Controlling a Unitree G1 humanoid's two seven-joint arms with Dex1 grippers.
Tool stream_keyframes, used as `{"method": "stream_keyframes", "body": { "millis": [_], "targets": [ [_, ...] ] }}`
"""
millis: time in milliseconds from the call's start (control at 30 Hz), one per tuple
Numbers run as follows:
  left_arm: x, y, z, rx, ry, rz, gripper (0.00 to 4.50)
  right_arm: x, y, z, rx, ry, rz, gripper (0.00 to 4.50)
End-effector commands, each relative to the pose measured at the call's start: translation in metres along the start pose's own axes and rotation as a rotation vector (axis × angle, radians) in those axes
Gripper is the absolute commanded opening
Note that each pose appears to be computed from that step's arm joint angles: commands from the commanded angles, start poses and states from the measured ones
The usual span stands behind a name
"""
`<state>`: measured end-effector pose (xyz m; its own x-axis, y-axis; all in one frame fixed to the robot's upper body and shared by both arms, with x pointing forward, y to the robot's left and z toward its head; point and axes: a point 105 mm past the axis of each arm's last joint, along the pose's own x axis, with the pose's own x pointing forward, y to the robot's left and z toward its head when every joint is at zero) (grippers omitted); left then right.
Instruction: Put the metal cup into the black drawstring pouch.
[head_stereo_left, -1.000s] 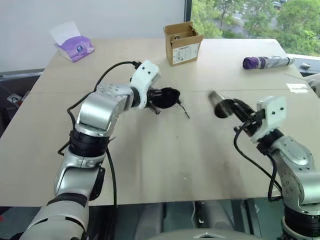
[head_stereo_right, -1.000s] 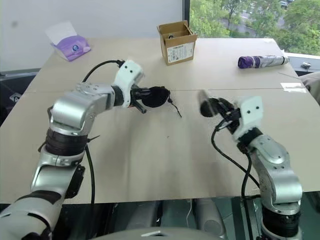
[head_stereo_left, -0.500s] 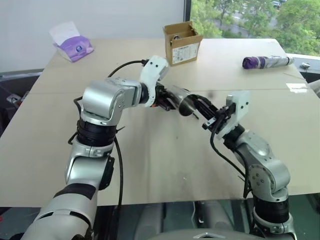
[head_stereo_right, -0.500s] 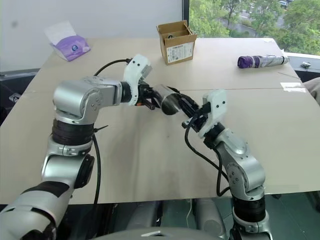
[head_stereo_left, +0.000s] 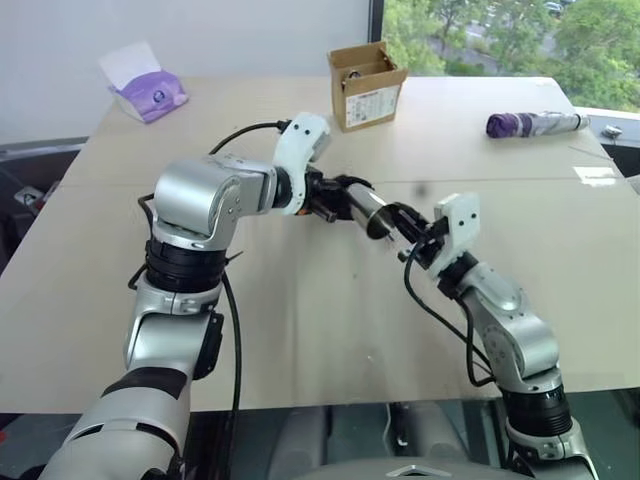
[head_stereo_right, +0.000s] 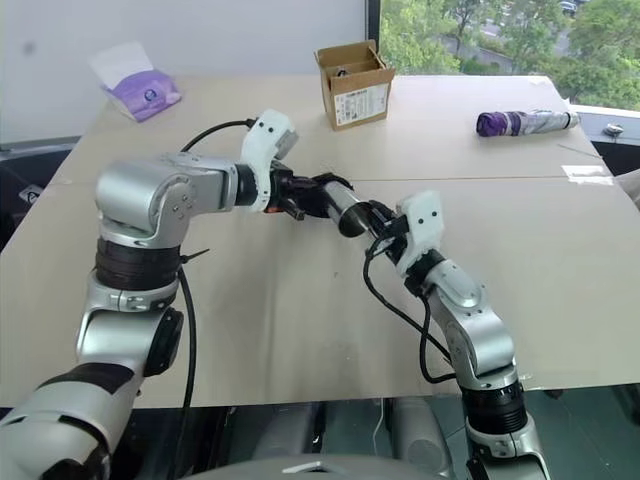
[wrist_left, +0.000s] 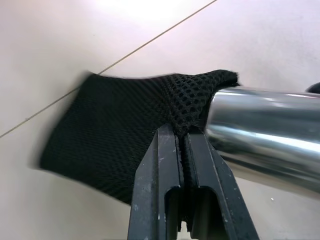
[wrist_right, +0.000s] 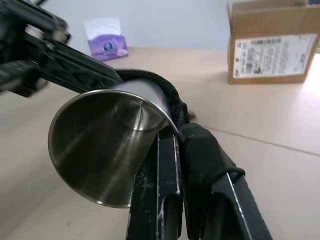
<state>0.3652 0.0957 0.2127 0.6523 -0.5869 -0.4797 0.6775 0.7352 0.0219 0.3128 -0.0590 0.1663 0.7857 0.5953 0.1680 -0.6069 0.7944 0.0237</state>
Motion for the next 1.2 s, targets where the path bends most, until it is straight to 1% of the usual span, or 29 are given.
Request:
{"method": "stream_keyframes", "body": {
  "millis": [33, 233, 333, 467, 600, 700, 767, 833, 900, 1033, 1100, 1200],
  "targets": [
    [-0.005, -0.011, 0.009, 0.039, -0.045, -0.044, 0.0, 0.001, 0.008, 0.013, -0.013, -0.053, 0.036, 0.1],
    [-0.004, -0.019, 0.005, 0.043, -0.043, -0.076, 0.0, 0.014, 0.019, 0.009, -0.095, -0.021, 0.078, 0.1],
    [-0.006, -0.019, 0.006, 0.04, -0.041, -0.074, 0.0, 0.019, 0.019, 0.001, -0.143, 0.019, 0.082, 0.1],
    [-0.008, -0.019, 0.006, 0.063, -0.032, -0.06, 0.0, 0.024, 0.023, -0.001, -0.184, 0.034, 0.11, 0.1],
    [-0.009, -0.018, 0.003, 0.118, -0.023, -0.034, 0.0, 0.028, 0.025, -0.005, -0.189, 0.057, 0.128, 0.1],
    [-0.008, -0.015, -0.004, 0.193, -0.006, 0.0, 0.0, 0.032, 0.025, -0.008, -0.196, 0.074, 0.134, 0.1],
    [-0.007, -0.016, -0.008, 0.192, -0.001, -0.012, 0.0, 0.034, 0.026, -0.007, -0.186, 0.069, 0.133, 0.1],
    [-0.006, -0.016, -0.012, 0.2, 0.005, -0.009, 0.0, 0.039, 0.026, -0.004, -0.135, 0.043, 0.117, 0.1],
    [-0.006, -0.017, -0.015, 0.162, 0.012, -0.029, 0.0, 0.043, 0.025, -0.001, -0.053, 0.011, 0.081, 0.1],
    [-0.006, -0.013, -0.022, -0.094, 0.014, -0.089, 0.0, 0.047, 0.021, -0.002, 0.104, -0.034, 0.023, 0.1],
    [-0.008, -0.013, -0.02, -0.21, -0.01, -0.133, 0.0, 0.047, 0.02, -0.003, 0.118, -0.032, 0.013, 0.1],
    [-0.01, -0.015, -0.018, -0.289, -0.016, -0.172, 0.0, 0.048, 0.021, -0.006, 0.082, -0.02, 0.013, 0.1]
  ]
}}
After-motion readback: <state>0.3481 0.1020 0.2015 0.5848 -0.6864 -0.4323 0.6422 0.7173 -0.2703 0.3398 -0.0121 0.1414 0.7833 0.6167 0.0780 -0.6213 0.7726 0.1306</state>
